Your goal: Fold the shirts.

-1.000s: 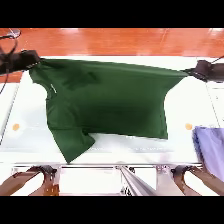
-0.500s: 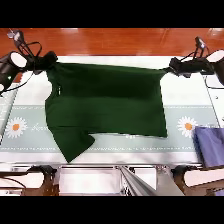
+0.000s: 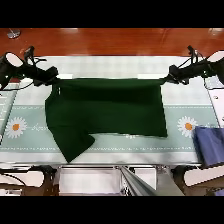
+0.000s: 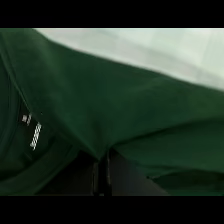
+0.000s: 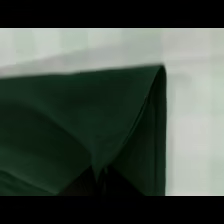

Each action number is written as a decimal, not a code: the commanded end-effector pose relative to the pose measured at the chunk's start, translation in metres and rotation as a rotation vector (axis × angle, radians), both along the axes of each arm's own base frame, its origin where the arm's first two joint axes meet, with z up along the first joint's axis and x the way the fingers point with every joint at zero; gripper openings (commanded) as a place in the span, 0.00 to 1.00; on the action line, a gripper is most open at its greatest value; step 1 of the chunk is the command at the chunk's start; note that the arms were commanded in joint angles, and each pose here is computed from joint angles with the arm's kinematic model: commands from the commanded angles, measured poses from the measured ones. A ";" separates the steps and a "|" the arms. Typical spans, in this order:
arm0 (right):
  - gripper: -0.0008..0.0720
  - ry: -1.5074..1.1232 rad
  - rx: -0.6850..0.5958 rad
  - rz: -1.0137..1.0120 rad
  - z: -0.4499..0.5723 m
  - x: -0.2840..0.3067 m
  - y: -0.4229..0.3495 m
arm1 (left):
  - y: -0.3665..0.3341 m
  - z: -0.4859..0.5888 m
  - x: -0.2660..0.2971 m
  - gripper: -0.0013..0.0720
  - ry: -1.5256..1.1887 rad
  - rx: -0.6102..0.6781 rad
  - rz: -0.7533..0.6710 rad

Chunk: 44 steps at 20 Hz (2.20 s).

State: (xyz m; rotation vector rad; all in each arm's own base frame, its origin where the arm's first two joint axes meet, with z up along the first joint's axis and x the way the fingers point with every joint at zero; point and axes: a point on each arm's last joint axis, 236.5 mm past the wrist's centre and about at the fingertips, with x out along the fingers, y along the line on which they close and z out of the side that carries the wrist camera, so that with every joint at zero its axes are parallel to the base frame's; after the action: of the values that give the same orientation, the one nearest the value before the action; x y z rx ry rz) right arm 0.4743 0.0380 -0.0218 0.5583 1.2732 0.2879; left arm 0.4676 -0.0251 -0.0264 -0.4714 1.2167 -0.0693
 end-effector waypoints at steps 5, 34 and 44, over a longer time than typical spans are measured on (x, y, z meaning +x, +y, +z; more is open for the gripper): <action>0.05 0.189 -0.106 0.099 -0.052 -0.046 0.014 | -0.009 -0.046 -0.066 0.05 0.246 -0.021 -0.136; 0.87 -0.007 0.174 -0.329 -0.005 -0.196 0.000 | -0.027 -0.069 -0.259 0.97 0.263 -0.444 0.123; 0.87 0.319 0.001 -0.296 -0.057 -0.282 -0.028 | -0.042 -0.069 -0.256 0.04 0.238 -0.392 -0.002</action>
State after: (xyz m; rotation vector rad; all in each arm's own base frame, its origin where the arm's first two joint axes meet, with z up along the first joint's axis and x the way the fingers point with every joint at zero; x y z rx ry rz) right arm 0.2277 -0.0067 -0.0592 0.8410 1.3213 -0.0629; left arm 0.2083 -0.0645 -0.0987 -0.8470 1.4533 -0.2434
